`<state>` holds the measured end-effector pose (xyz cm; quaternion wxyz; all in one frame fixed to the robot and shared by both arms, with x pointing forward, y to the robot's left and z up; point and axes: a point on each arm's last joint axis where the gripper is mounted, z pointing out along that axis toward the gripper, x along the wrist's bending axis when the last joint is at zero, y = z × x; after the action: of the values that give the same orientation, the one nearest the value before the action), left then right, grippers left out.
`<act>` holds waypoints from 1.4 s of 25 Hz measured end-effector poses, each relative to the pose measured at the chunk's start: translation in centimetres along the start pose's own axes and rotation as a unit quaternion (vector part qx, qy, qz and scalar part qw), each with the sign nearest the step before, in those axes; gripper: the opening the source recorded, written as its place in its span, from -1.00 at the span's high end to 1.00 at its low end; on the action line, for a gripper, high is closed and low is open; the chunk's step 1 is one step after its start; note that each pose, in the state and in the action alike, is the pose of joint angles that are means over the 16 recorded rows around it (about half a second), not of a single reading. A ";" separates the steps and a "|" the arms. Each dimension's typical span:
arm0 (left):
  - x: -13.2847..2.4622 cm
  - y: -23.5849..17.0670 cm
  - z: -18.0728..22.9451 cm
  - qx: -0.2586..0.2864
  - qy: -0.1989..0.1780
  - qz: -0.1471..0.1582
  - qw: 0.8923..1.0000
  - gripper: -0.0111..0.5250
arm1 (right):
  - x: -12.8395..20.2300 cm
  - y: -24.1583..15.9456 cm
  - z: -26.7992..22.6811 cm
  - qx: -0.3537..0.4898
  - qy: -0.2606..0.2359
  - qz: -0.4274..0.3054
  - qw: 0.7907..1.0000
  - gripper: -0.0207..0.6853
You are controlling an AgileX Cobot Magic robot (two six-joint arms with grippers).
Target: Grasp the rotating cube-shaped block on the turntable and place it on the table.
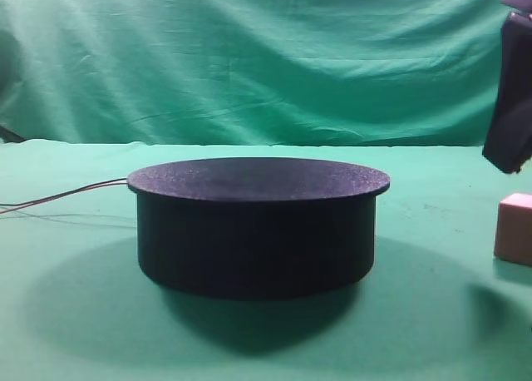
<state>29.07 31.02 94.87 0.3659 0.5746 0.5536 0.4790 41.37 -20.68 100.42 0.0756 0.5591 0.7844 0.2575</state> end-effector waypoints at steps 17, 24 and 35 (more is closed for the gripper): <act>0.0 0.0 0.0 0.000 0.000 0.000 1.000 0.96 | 0.4 -4.3 -7.6 -0.093 0.009 -0.013 0.996 0.94; 0.0 0.0 0.0 0.000 0.000 0.000 1.000 0.96 | -0.1 -5.1 -8.1 -0.113 -0.013 -0.053 0.992 0.94; 0.0 0.0 0.0 0.000 0.000 0.000 1.000 0.96 | -2.7 -8.5 -7.7 -0.245 -0.110 -0.047 0.962 0.94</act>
<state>29.07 31.02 94.87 0.3659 0.5746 0.5536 0.4790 32.12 -27.71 102.44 0.3085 0.5106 0.7098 0.3745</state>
